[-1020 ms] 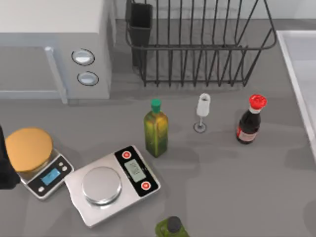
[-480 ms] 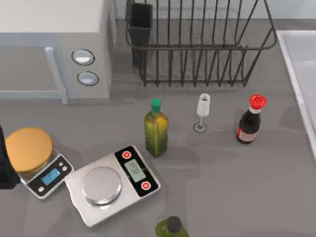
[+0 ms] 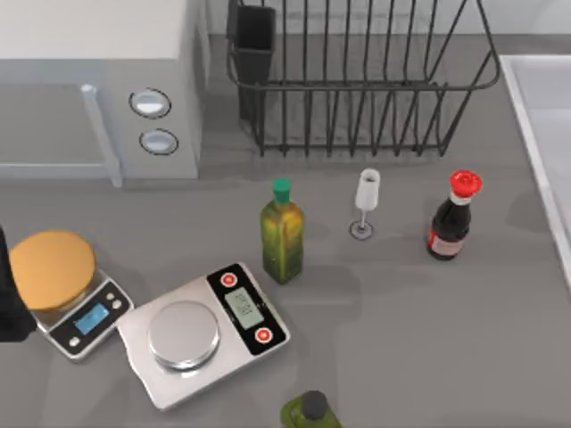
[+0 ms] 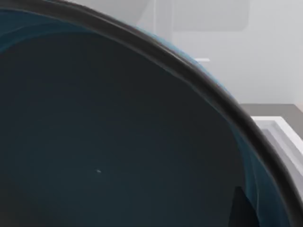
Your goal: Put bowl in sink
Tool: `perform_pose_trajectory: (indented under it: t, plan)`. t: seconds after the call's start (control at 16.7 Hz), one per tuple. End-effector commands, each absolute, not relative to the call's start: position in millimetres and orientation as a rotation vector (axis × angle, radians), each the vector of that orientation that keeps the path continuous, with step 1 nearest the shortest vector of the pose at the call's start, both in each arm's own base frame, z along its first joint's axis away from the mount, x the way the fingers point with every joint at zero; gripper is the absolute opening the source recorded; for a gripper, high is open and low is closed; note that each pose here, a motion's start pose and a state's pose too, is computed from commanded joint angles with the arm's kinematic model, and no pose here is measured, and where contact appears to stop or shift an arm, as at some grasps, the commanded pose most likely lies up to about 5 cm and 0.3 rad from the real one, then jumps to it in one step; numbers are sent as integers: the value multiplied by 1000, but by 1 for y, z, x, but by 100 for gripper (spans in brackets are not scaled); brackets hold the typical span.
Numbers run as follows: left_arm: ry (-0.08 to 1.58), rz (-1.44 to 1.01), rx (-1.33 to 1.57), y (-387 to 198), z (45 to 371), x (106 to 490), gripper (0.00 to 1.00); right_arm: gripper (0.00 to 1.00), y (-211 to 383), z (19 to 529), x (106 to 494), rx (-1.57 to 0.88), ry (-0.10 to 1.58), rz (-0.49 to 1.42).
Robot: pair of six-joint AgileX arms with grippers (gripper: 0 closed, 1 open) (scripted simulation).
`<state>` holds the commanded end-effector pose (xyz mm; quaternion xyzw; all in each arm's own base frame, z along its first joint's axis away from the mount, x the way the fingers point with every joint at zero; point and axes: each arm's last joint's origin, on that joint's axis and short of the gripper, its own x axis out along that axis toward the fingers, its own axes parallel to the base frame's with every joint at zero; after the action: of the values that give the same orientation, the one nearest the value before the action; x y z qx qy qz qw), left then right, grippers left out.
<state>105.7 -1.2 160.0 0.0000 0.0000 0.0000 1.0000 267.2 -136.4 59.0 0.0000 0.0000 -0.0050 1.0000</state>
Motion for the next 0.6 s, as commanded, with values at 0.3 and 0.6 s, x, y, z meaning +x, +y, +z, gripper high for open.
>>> perform_pose_trajectory:
  t: [0.3,0.6]
  plan:
    - [0,0,0,-1,160,106,100,68,-136,59,267,0,0,-10]
    - [0,0,0,-1,160,106,100,100,-136,59,267,0,0,-10]
